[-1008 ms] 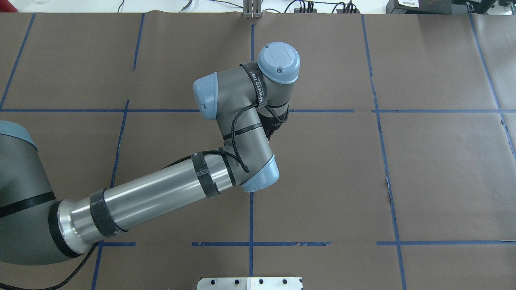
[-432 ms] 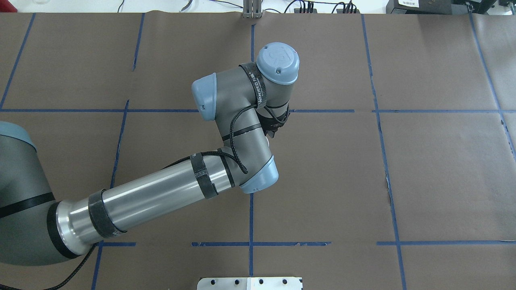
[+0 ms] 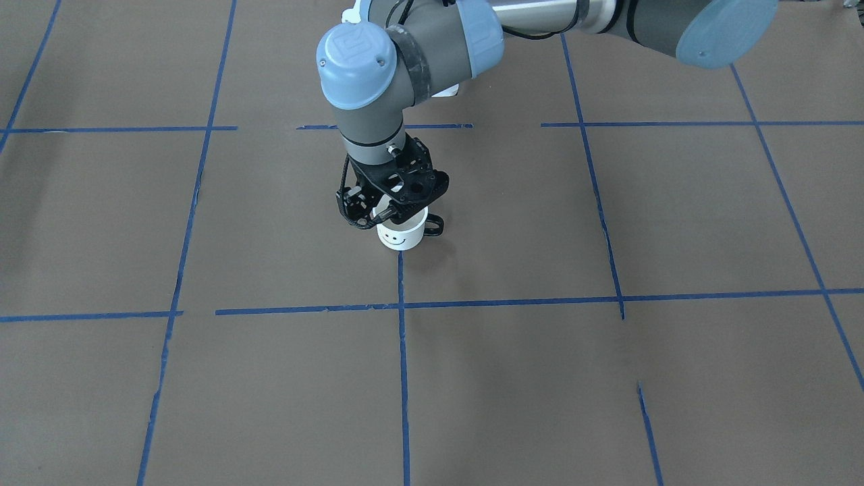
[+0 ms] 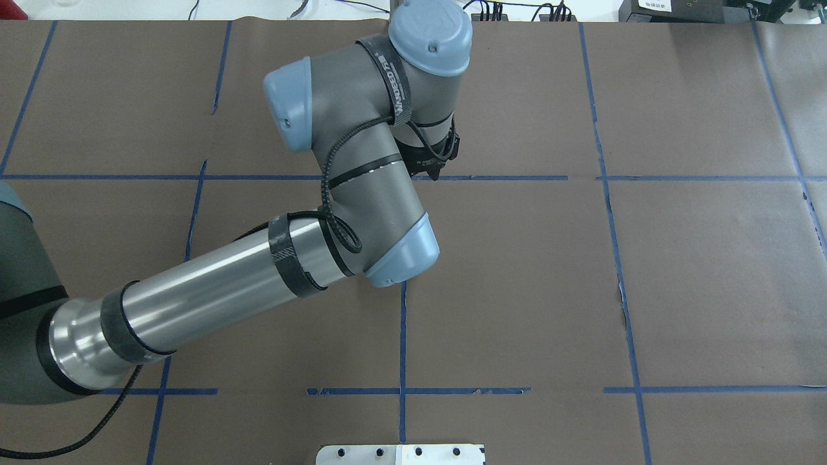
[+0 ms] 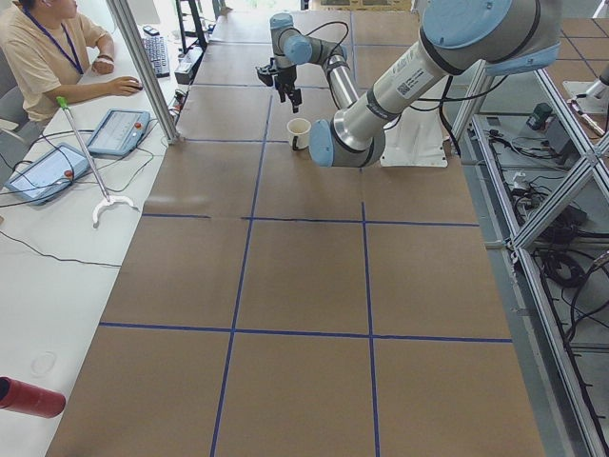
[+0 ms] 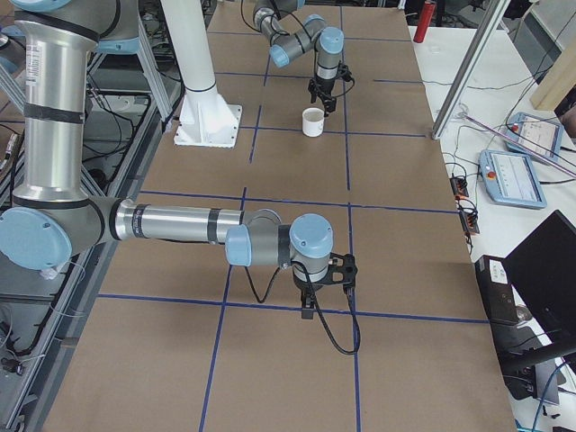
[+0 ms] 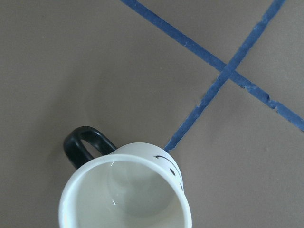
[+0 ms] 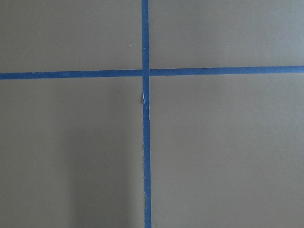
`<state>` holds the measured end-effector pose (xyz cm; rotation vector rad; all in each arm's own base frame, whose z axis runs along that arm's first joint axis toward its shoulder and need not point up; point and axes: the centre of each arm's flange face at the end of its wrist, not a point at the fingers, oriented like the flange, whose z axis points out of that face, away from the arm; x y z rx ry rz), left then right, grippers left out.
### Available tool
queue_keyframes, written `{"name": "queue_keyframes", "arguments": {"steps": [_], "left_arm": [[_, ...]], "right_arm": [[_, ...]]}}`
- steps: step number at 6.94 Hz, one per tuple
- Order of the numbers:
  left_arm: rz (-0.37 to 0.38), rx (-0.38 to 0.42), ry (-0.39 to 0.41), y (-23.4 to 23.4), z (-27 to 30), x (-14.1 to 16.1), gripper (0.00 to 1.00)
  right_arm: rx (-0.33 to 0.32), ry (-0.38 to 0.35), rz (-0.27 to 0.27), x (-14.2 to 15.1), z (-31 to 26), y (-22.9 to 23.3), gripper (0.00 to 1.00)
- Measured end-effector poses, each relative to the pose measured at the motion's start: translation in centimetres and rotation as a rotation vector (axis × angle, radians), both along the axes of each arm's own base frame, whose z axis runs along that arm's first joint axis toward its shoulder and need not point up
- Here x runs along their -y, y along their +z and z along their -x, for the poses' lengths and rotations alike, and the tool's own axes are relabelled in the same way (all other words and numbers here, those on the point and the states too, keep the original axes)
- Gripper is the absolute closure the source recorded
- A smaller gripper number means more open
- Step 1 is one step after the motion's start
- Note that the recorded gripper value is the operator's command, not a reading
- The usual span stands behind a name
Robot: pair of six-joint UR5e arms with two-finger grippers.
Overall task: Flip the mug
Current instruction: 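Open the left gripper and withdraw it away from the mug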
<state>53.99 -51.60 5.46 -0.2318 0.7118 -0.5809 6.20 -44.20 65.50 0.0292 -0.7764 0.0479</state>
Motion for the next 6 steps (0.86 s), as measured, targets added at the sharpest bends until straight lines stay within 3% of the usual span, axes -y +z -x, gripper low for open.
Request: {"name": "queue_keyframes", "arguments": {"steps": [3, 6], "left_arm": [[-0.21, -0.005, -0.001, 6.4, 18.2, 2.7, 0.0], [-0.445, 0.137, 0.094, 20.7, 39.2, 9.8, 0.0]], "right_arm": [[0.0, 0.0, 0.0, 0.0, 0.0, 0.0, 0.0], [0.0, 0.0, 0.0, 0.0, 0.0, 0.0, 0.0]]}}
